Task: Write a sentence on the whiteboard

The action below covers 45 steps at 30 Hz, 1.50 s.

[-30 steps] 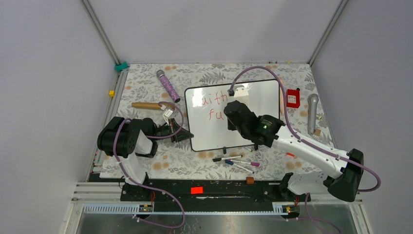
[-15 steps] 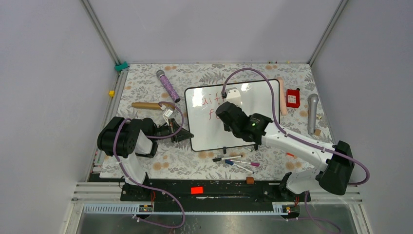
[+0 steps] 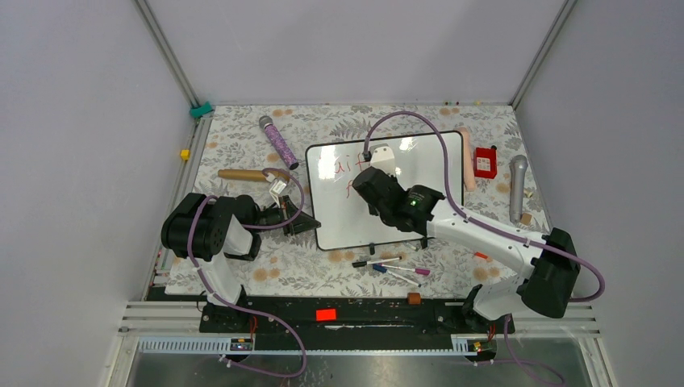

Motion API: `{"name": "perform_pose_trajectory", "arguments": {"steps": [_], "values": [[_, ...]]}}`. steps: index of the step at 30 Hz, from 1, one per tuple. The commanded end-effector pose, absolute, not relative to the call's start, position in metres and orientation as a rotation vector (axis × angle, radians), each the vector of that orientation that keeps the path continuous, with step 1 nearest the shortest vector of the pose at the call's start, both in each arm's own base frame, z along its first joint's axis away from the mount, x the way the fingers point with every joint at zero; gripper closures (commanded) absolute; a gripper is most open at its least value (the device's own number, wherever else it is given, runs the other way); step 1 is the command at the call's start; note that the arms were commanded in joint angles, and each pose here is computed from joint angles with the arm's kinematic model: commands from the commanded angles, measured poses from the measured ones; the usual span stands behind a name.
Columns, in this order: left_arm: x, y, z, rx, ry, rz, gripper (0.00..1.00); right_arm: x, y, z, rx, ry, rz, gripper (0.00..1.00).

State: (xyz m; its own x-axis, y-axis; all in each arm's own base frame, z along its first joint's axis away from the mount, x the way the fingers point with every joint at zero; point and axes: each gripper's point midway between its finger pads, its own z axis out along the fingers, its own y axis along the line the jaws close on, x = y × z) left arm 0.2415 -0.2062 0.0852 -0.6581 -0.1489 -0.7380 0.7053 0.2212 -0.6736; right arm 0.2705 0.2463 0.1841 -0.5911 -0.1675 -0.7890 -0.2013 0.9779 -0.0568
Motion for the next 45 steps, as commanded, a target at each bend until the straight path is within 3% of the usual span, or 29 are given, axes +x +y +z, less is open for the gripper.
{"name": "perform_pose_trajectory", "arguments": {"steps": [1,21,45], "values": [[0.245,-0.208,0.096,0.608,1.699,-1.499,1.00,0.283,0.238,0.200,-0.191,2.178,0.000,1.00],[0.246,-0.208,0.097,0.608,1.698,-1.499,1.00,0.292,0.242,0.212,-0.192,2.176,0.021,1.00],[0.245,-0.209,0.097,0.610,1.698,-1.500,1.00,0.268,0.238,0.178,-0.278,2.333,0.003,1.00]]}}
